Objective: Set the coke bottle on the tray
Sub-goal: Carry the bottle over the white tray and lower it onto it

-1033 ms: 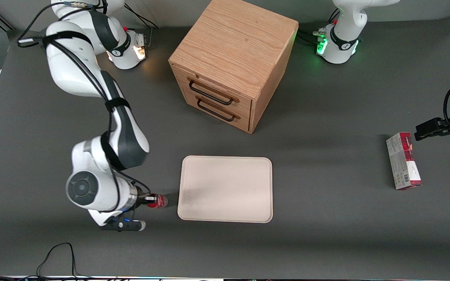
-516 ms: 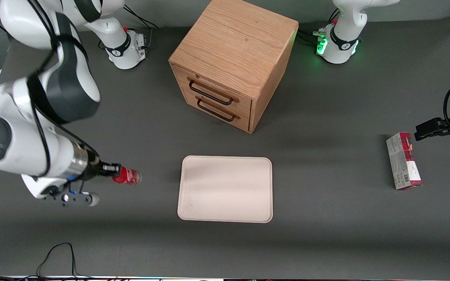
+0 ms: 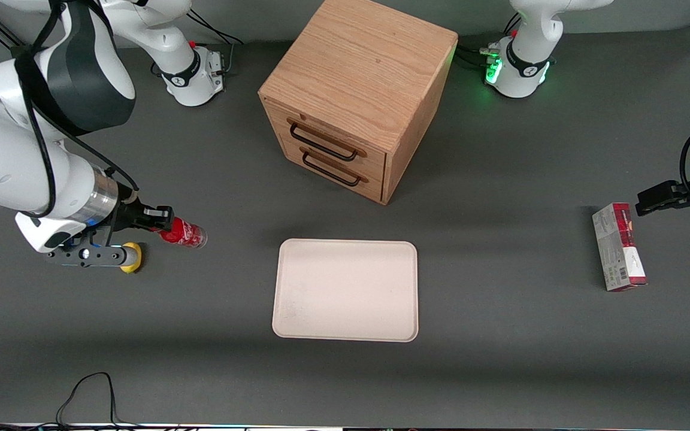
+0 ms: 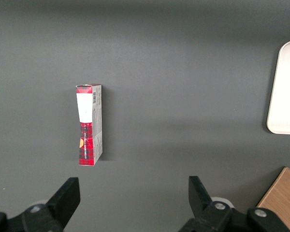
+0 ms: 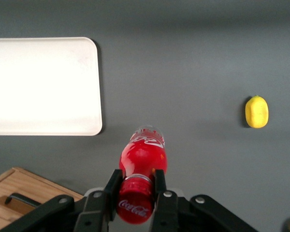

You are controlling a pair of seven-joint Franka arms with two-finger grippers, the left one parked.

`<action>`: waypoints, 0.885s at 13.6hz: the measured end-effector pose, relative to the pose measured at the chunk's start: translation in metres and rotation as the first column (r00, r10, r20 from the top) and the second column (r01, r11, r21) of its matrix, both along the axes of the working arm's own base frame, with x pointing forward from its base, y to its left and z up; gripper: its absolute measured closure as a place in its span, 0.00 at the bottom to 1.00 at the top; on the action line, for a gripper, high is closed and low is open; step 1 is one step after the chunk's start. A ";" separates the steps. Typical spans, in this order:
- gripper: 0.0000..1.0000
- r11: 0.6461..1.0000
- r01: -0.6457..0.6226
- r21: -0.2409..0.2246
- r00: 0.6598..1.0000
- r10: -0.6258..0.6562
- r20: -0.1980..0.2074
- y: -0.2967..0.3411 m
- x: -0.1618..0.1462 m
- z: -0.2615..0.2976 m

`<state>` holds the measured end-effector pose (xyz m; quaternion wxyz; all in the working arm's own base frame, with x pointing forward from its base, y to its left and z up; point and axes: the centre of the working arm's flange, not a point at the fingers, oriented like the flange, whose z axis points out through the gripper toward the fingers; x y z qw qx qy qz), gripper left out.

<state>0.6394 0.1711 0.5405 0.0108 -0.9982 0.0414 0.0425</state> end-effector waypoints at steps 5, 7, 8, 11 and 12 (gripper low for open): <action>0.68 0.984 0.175 0.029 0.981 -0.177 0.077 0.071 0.067 -0.078; 0.68 0.978 0.200 0.052 0.972 -0.205 0.113 0.105 0.080 -0.116; 0.68 0.976 0.207 0.062 0.969 -0.213 0.127 0.115 0.083 -0.129; 0.68 0.975 0.208 0.078 0.964 -0.218 0.151 0.124 0.091 -0.153; 0.68 0.976 0.203 0.072 0.966 -0.212 0.145 0.128 0.090 -0.162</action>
